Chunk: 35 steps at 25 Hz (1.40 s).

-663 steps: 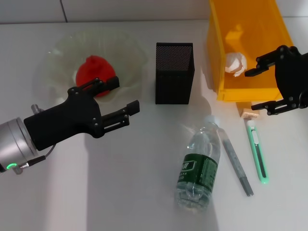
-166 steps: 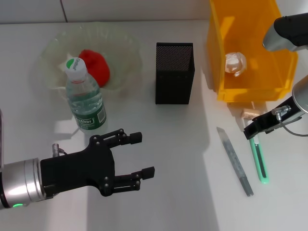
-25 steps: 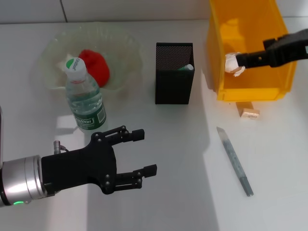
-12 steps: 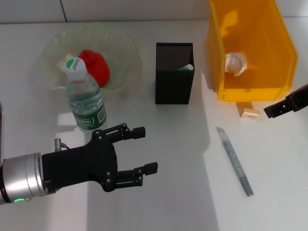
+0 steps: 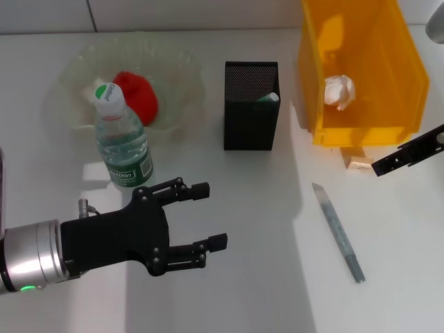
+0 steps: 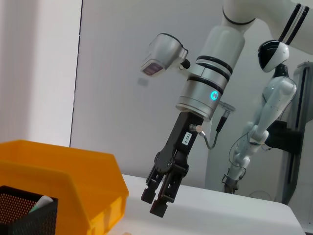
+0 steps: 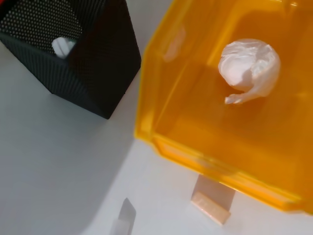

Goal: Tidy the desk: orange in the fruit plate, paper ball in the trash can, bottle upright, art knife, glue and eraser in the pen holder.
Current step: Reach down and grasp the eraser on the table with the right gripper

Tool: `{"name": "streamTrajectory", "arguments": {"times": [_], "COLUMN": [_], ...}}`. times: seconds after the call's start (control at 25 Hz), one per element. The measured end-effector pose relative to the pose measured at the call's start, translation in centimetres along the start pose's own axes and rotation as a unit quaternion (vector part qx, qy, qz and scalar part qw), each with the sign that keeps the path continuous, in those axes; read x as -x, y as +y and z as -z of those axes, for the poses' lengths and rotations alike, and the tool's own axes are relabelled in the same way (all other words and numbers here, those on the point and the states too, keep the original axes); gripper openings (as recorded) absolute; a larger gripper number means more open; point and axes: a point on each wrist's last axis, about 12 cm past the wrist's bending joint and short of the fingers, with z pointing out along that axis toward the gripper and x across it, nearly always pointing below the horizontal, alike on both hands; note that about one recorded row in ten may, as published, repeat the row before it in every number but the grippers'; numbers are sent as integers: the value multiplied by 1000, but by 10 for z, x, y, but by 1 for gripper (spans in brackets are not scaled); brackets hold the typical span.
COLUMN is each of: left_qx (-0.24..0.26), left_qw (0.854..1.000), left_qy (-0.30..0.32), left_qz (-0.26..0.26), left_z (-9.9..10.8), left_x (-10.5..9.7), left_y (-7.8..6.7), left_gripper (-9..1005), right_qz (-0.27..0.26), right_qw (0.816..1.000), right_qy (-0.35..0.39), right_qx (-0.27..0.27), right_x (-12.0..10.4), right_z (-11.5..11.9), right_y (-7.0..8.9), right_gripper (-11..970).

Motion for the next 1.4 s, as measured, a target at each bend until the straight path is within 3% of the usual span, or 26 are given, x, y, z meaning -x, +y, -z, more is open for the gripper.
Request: {"name": "streamTrajectory", "arguments": {"times": [0.36, 0.72, 1.4], "left_qx": [1, 1, -1], "left_qw": [1000, 1000, 1000], "left_qy": [0, 2, 3], "left_qz": [1, 1, 2], "left_z": [0, 1, 1], "left_x": [-1, -2, -2], "left_y": [-1, -1, -2], "left_gripper": [800, 800, 800], "right_qz": [17, 113, 207], "right_qw": [1000, 994, 978], "right_qy": [4, 10, 22], "right_qx": [-1, -7, -21], "right_x": [8, 13, 17], "right_z": [-14, -28, -43], "right_y": [0, 14, 28], "right_gripper": [772, 768, 768]}}
